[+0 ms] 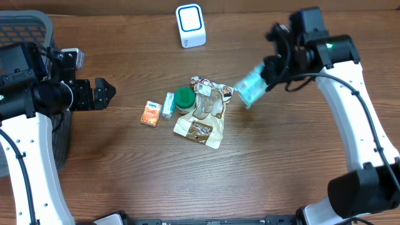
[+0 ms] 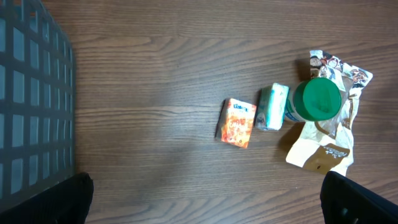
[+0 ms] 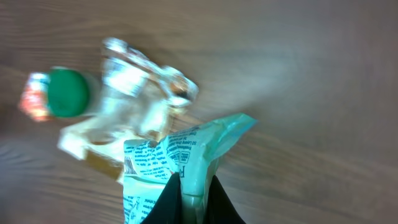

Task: Scan the item barcode
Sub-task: 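Carry the wipes packet right and set it on the table, then reach the right gripper to the snack bag and grasp it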

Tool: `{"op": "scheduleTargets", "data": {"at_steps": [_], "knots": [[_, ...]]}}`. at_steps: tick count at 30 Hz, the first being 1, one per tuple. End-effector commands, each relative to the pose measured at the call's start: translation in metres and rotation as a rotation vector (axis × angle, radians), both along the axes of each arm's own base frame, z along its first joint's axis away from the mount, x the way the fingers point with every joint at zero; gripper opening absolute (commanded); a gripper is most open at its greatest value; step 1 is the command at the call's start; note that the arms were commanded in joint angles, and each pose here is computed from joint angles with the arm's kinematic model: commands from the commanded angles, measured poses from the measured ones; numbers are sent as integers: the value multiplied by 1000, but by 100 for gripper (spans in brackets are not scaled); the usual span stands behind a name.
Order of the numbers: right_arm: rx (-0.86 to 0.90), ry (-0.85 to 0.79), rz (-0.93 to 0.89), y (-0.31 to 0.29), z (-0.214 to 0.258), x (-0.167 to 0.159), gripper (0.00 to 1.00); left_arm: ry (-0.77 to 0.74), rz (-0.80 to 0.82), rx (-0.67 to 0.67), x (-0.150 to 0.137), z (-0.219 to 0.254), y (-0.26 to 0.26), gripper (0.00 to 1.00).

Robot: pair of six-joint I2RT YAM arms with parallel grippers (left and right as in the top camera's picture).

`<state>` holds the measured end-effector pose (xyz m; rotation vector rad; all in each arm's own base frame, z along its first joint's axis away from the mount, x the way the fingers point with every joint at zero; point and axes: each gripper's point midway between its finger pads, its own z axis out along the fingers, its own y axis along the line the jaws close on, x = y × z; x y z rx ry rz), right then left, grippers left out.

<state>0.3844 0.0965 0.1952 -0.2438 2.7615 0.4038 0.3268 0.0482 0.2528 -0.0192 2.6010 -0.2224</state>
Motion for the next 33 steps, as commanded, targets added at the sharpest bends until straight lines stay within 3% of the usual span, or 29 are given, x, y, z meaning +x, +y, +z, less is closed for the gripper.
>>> {"op": "scheduleTargets", "data": {"at_steps": [1, 5, 13, 33], "knots": [[55, 99, -125, -23, -37, -7, 4, 3, -6, 9, 0, -2, 2, 100], [109, 161, -308, -61, -84, -11, 4, 4, -6, 9, 0, -2, 2, 100], [286, 165, -424, -89, -123, -19, 4, 3, -6, 8, 0, -2, 2, 100], [167, 160, -548, -116, -136, -19, 5, 3, -6, 8, 0, -2, 2, 100]]}}
